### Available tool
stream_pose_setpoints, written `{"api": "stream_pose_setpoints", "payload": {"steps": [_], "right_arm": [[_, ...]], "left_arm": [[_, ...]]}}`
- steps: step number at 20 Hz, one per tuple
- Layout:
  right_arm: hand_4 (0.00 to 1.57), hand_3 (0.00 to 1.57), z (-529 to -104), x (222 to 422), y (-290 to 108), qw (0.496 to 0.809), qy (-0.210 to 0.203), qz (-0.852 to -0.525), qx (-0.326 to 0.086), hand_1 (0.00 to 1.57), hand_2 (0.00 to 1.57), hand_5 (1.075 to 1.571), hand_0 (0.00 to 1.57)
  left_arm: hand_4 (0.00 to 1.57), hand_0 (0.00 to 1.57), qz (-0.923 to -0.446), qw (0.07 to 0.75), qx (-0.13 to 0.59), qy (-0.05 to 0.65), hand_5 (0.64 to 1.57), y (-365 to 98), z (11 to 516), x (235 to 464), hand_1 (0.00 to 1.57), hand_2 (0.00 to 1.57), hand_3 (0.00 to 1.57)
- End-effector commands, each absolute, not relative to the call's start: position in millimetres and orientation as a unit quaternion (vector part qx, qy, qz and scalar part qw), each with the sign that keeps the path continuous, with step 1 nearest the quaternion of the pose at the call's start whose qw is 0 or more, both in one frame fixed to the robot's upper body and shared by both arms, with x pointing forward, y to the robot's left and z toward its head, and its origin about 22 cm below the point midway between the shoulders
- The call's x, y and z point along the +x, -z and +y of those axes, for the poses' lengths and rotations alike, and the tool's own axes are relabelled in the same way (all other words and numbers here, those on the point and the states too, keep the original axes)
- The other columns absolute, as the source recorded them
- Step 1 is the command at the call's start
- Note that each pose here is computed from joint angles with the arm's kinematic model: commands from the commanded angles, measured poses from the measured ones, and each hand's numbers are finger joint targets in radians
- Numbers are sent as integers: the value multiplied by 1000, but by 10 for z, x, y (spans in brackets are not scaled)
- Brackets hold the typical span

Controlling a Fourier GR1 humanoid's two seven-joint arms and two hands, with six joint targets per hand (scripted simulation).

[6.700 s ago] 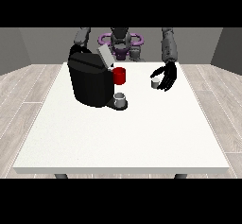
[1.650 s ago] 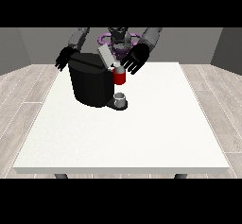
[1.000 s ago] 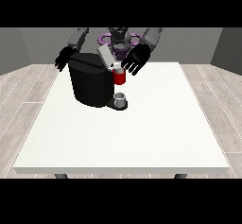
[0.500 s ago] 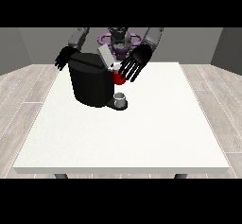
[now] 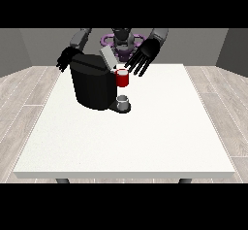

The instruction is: Insert the coffee pod into the coffee machine and close the lid

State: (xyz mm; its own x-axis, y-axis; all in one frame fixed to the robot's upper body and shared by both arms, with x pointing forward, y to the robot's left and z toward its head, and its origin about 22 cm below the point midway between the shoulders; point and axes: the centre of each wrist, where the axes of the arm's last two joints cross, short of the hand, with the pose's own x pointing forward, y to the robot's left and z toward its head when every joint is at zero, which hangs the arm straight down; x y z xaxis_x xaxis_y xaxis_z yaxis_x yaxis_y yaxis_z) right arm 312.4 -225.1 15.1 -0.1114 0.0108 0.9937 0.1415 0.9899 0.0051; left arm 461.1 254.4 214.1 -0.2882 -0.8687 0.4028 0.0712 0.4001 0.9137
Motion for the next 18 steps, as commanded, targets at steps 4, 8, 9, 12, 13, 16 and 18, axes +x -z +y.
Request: {"api": "stream_pose_setpoints", "payload": {"steps": [4, 8, 9, 12, 13, 16, 18], "right_arm": [[383, 0, -2290, 3021, -10, 679, 55, -730, -48, 0, 0, 1571, 0], [434, 0, -2449, 2921, 12, 708, 61, -702, -50, 0, 0, 1571, 0], [430, 0, -2485, 2851, 179, 692, 71, -714, -74, 0, 0, 1571, 0], [370, 0, -2568, 2717, 285, 718, 89, -687, -72, 0, 0, 1571, 0], [399, 0, -2536, 2613, 379, 716, 90, -688, -76, 0, 0, 1571, 0], [492, 0, -2749, 2666, 289, 717, 85, -685, -91, 0, 0, 1571, 0], [357, 0, -2742, 2663, 219, 712, 60, -692, -100, 0, 0, 1571, 0]], "left_arm": [[0, 0, -649, 537, 292, 453, 1571, -1879, 2363, 4592, 0, 0, 0], [0, 0, -653, 584, 231, 423, 1571, -1557, 2519, 4531, 0, 0, 0], [0, 0, -682, 595, 202, 374, 1571, -1382, 2395, 4504, 0, 0, 0], [79, 0, -716, 621, 137, 286, 1571, -1158, 2465, 4441, 0, 0, 0], [249, 0, -717, 635, 109, 268, 1571, -965, 2508, 4379, 0, 0, 0], [0, 0, -714, 660, 45, 226, 1571, -714, 2455, 4295, 0, 0, 0], [0, 0, -702, 678, 31, 214, 1571, -467, 2530, 4176, 0, 0, 0]]}}
